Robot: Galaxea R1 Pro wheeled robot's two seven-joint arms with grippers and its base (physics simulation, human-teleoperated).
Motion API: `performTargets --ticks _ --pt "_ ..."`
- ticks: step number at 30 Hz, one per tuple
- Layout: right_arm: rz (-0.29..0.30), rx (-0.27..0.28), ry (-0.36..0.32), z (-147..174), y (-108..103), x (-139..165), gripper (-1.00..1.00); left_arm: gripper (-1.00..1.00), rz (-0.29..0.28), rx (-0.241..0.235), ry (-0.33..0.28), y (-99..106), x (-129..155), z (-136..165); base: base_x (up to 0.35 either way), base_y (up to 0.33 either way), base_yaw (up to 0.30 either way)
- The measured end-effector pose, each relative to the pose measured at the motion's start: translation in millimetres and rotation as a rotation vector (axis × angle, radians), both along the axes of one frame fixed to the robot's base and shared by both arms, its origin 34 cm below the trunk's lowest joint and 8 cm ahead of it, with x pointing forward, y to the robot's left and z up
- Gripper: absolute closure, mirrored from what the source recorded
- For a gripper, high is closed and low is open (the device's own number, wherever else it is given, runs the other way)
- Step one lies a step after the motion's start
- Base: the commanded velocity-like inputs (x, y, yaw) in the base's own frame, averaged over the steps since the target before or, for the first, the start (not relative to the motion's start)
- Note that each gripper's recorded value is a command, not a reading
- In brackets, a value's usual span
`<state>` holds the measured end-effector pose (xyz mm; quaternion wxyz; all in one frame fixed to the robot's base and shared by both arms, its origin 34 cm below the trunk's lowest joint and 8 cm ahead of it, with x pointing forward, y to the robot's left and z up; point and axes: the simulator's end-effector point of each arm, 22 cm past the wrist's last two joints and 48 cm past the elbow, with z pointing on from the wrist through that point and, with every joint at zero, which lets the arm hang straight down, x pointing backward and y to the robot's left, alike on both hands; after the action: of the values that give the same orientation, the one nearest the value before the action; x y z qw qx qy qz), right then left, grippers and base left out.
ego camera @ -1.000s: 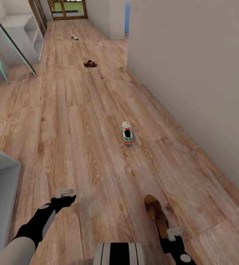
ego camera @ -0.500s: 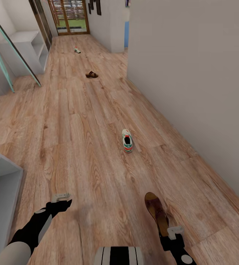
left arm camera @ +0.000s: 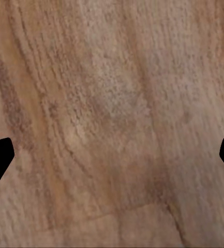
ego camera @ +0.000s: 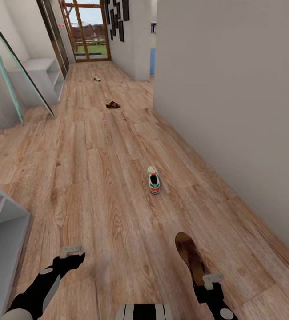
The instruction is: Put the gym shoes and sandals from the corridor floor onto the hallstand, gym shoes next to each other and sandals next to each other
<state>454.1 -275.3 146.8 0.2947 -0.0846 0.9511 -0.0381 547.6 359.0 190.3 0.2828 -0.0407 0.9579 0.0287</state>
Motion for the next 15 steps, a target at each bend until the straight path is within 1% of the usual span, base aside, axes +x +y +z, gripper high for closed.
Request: performTargets --ticks 1,4,8,9,15 --pt "0.0 0.0 -0.006 2 0 2 1.0 -1.0 0.0 0.007 -0.025 1 1 3 0.0 0.0 0.0" --pt "0.0 0.0 -0.023 9 0 8 1.0 -1.0 0.007 0.022 -0.06 3 2 10 0.0 0.0 0.0" --pt "0.003 0.003 -0.058 20 1 18 1.0 -1.0 0.027 0.04 -0.073 7 -13 9 0.0 0.0 0.0" --pt "0.004 0.005 -0.076 23 2 21 1.0 -1.0 0.032 0.045 -0.078 8 -20 7 0.0 0.0 0.0" --pt "0.011 0.017 -0.158 42 5 34 1.0 -1.0 0.039 0.058 -0.124 9 -38 8 0.0 0.0 0.0"
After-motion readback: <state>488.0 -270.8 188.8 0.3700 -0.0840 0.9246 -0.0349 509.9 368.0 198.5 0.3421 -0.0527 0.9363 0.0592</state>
